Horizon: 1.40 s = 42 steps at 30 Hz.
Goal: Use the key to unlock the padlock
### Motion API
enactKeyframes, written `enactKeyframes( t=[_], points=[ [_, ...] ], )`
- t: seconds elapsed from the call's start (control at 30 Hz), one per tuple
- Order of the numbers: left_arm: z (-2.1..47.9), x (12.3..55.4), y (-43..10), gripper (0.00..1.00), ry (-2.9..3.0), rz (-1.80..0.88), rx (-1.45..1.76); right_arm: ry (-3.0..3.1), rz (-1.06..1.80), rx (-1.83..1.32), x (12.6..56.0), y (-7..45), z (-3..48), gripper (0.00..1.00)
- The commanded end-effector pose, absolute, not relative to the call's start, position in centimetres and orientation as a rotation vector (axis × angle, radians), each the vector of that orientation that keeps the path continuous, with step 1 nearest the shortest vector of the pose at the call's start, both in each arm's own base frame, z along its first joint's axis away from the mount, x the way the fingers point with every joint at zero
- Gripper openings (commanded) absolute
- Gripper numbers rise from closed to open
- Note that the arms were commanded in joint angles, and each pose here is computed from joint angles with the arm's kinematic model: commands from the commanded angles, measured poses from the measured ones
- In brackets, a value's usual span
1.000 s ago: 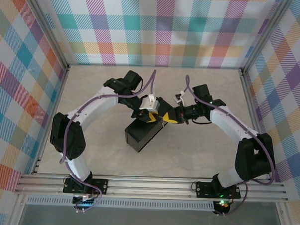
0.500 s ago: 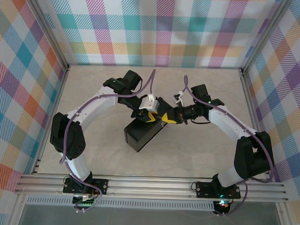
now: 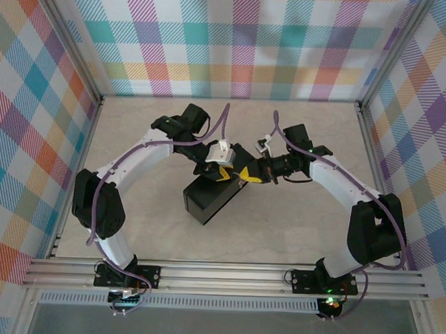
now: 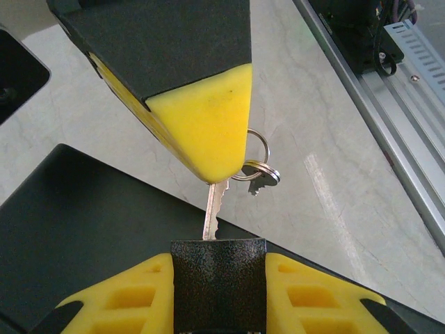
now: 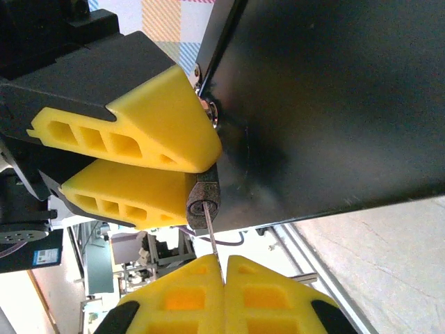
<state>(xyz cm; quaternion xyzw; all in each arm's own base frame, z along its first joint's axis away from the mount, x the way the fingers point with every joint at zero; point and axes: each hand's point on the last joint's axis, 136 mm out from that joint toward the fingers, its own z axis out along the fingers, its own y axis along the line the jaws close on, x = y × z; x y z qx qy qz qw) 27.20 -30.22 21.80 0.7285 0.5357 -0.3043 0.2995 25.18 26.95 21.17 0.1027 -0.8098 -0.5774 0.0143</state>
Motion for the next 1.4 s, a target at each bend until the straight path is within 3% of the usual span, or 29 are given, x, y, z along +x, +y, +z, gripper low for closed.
enactKeyframes(
  t=[0.0,0.33,0.9,1.37],
  points=[
    [25.9,26.1,-31.7,0.18,1.208,-0.803,1.892,-2.415,-1.854,0.363,24.6,27.9,22.9,0.03],
    [25.7,26.4,-31.5,0.18,1.187,-0.751,1.906,-2.348,-1.822,0.32,23.5,27.6,22.2,0.03],
    [23.8,27.8,-32.5,0.19,1.099,-0.614,1.918,-2.314,-1.813,0.271,25.3,27.9,22.1,0.04],
    [24.6,27.3,-31.4,0.18,1.078,-0.733,1.892,-2.463,-1.751,0.262,24.5,24.0,21.6,0.04]
  ],
)
